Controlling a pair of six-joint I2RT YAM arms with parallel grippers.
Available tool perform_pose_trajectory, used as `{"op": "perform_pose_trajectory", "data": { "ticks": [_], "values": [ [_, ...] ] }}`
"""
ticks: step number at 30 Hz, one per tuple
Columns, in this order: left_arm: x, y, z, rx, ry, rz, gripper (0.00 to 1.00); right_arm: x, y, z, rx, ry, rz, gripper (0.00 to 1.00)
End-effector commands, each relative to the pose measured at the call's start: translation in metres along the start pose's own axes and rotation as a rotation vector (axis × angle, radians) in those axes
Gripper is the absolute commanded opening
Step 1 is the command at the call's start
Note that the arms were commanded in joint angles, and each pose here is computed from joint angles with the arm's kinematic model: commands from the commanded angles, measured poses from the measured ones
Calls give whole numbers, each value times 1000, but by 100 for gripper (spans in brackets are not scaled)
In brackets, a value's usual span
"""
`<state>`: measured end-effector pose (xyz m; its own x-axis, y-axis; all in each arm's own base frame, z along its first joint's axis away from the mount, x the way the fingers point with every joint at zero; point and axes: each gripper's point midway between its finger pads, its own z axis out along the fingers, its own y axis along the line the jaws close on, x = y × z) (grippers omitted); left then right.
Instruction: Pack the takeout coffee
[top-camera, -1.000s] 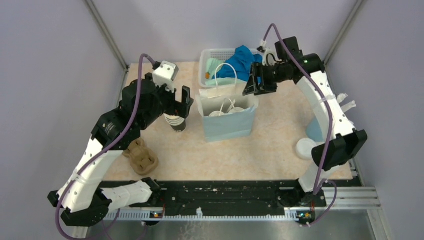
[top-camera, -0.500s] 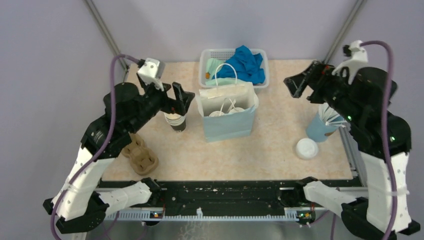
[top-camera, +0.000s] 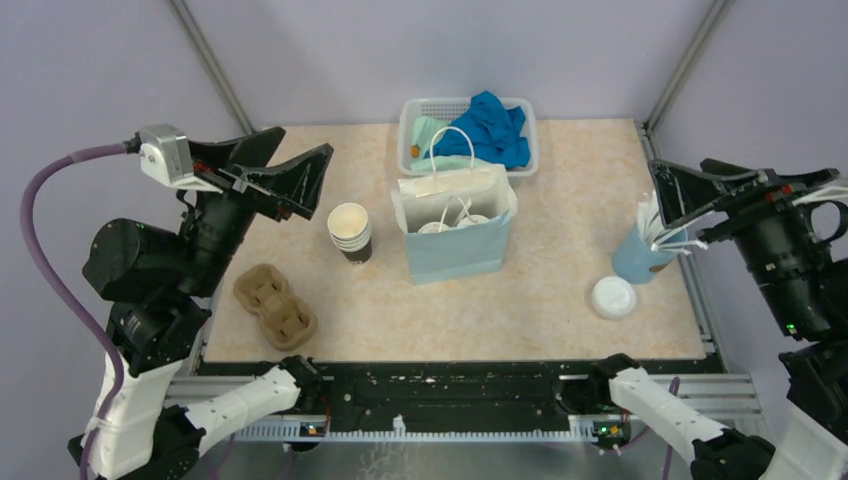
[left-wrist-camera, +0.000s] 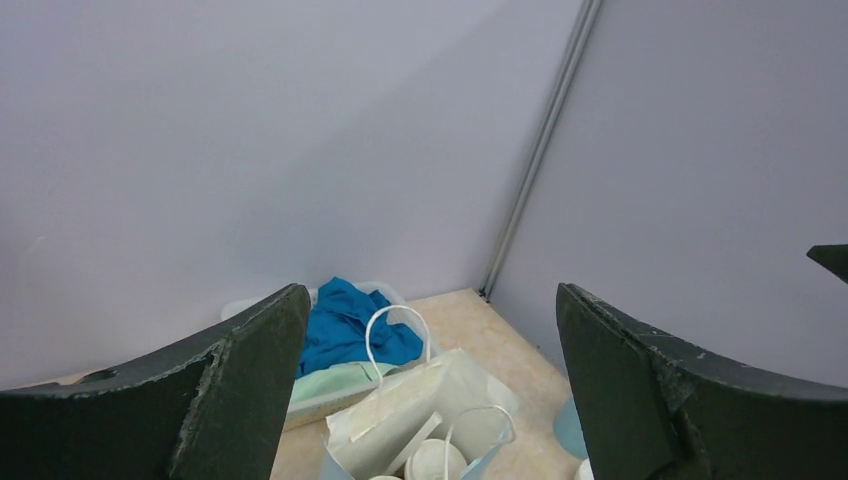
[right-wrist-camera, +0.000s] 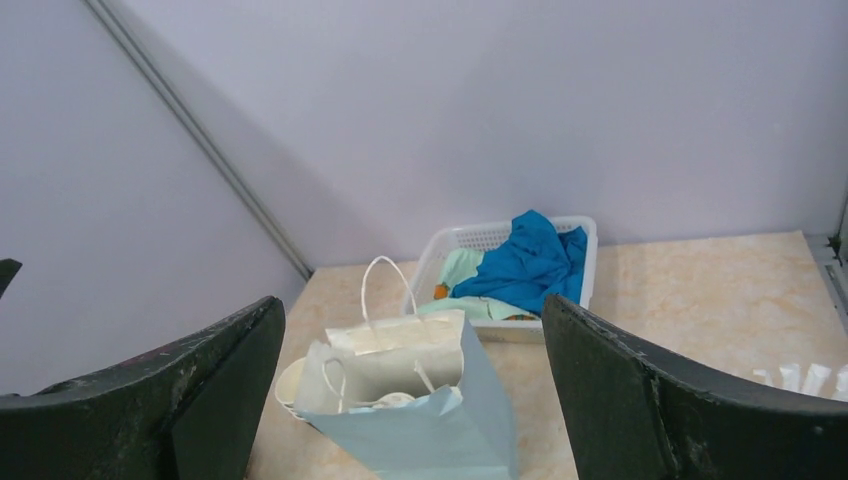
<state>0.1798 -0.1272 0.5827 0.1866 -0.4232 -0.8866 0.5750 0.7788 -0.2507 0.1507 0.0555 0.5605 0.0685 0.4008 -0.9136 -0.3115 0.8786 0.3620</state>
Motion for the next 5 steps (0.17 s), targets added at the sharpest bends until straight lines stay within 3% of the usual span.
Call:
{"op": "perform_pose_trajectory", "data": {
  "ticks": [1,5],
  "values": [
    [-7,-5,4,14,-28,-33,99,-13,-5,-16,26,-48,-1,99],
    [-1,-5,6,11,-13,-41,99,-14,-10,-19,62,-31,2,99]
  ]
}}
